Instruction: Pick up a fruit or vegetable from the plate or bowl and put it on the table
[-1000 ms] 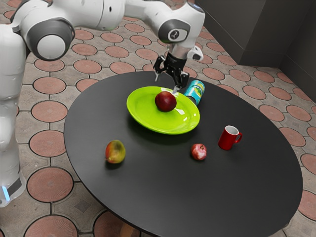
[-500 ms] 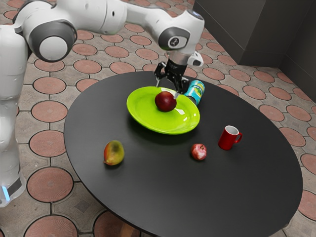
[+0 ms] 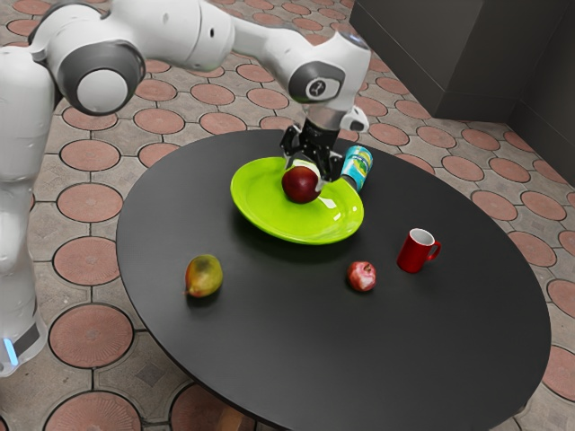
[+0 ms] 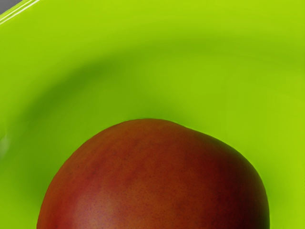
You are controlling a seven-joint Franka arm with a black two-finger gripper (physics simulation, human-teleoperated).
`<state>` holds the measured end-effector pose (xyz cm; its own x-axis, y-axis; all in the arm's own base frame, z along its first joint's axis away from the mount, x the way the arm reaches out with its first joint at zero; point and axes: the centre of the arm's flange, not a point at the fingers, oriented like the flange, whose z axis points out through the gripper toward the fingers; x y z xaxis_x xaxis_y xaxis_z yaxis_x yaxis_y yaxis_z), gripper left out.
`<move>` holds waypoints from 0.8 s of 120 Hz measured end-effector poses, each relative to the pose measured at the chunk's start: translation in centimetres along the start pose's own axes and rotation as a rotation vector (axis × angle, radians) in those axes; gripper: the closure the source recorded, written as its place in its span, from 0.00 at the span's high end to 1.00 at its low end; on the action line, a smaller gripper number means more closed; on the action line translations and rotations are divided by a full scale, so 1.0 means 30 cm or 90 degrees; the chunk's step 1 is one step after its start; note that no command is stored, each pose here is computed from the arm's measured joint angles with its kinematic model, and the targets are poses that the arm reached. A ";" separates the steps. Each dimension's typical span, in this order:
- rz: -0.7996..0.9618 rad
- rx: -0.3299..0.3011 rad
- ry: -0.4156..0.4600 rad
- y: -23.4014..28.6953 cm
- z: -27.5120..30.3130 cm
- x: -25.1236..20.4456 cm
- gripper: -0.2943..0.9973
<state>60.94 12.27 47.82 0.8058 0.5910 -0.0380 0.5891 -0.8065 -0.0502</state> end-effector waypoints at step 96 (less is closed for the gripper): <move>-0.002 -0.020 0.003 0.019 0.021 -0.026 0.45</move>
<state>60.59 11.36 47.18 0.8041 0.5935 -0.0337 0.5932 -0.8048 -0.0190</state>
